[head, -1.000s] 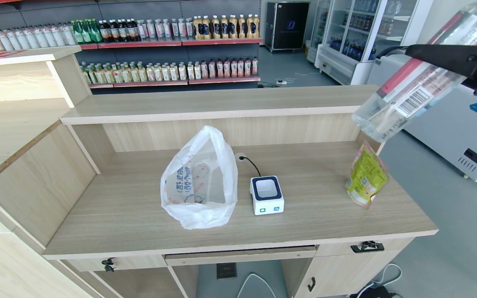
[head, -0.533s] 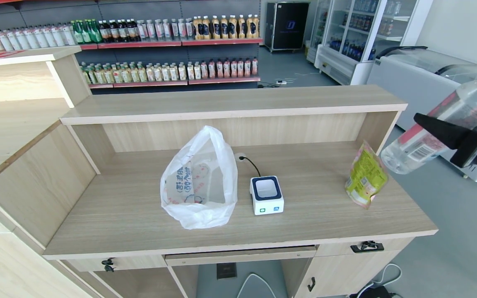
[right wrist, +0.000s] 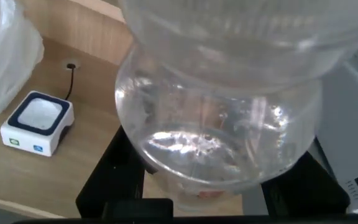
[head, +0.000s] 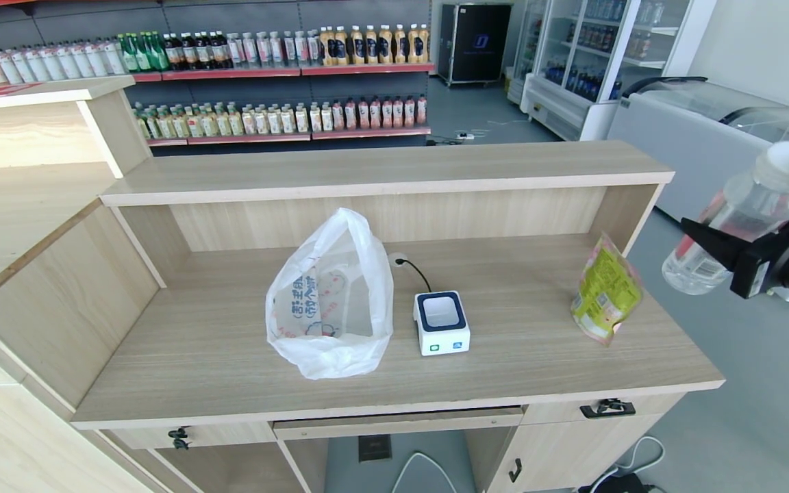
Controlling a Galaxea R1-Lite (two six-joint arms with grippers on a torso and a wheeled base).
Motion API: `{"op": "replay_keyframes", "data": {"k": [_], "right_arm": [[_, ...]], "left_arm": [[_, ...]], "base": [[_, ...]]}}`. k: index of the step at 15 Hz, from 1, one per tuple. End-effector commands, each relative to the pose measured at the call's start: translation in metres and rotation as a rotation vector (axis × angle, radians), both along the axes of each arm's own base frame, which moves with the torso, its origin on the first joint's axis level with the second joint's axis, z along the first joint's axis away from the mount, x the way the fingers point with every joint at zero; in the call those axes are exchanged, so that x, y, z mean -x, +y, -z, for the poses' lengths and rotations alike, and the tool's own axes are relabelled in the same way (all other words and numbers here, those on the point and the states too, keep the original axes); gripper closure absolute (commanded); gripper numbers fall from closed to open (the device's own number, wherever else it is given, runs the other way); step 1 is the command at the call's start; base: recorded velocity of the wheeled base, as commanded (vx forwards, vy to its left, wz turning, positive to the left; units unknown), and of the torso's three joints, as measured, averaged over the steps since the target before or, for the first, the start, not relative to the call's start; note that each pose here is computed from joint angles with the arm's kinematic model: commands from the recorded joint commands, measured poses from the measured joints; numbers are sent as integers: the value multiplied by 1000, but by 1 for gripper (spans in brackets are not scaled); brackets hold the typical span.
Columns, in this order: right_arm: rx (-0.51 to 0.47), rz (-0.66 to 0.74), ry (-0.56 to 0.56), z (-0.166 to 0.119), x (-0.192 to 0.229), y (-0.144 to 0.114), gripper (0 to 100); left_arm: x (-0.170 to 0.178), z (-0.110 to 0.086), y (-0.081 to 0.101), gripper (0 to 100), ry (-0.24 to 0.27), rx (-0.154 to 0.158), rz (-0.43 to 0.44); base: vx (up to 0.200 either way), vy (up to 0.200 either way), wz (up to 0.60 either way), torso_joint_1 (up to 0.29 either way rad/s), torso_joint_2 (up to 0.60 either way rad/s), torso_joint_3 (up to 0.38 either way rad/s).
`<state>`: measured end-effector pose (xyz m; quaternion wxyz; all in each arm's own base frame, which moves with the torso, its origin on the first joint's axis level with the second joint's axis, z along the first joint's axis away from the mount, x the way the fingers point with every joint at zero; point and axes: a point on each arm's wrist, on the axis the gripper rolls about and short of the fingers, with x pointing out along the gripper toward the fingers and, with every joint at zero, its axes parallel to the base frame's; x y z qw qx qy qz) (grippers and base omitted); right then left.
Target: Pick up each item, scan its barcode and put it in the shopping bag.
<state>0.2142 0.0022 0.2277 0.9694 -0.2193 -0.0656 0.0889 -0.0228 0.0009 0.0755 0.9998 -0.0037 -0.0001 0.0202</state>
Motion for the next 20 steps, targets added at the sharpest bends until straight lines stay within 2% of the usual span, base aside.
{"op": "replay_keyframes", "data": {"k": [1, 2, 10, 16, 20], "right_arm": [[56, 17, -4, 2, -4, -2, 100], [135, 46, -24, 1, -5, -8, 100], [154, 54, -27, 0, -27, -11, 100], [228, 57, -38, 20, -71, -13, 100], [222, 19, -47, 39, -101, -4, 100]], "left_arm": [[0, 0, 0, 0, 0, 0, -1], [0, 0, 0, 0, 0, 0, -1], [0, 0, 0, 0, 0, 0, -1], [0, 0, 0, 0, 0, 0, -1], [0, 0, 0, 0, 0, 0, 1]], "base": [[0, 0, 0, 0, 0, 0], [0, 0, 600, 2, 7, 2], [0, 0, 600, 1, 1, 2], [0, 0, 0, 0, 0, 0], [0, 0, 0, 0, 0, 0]]}}
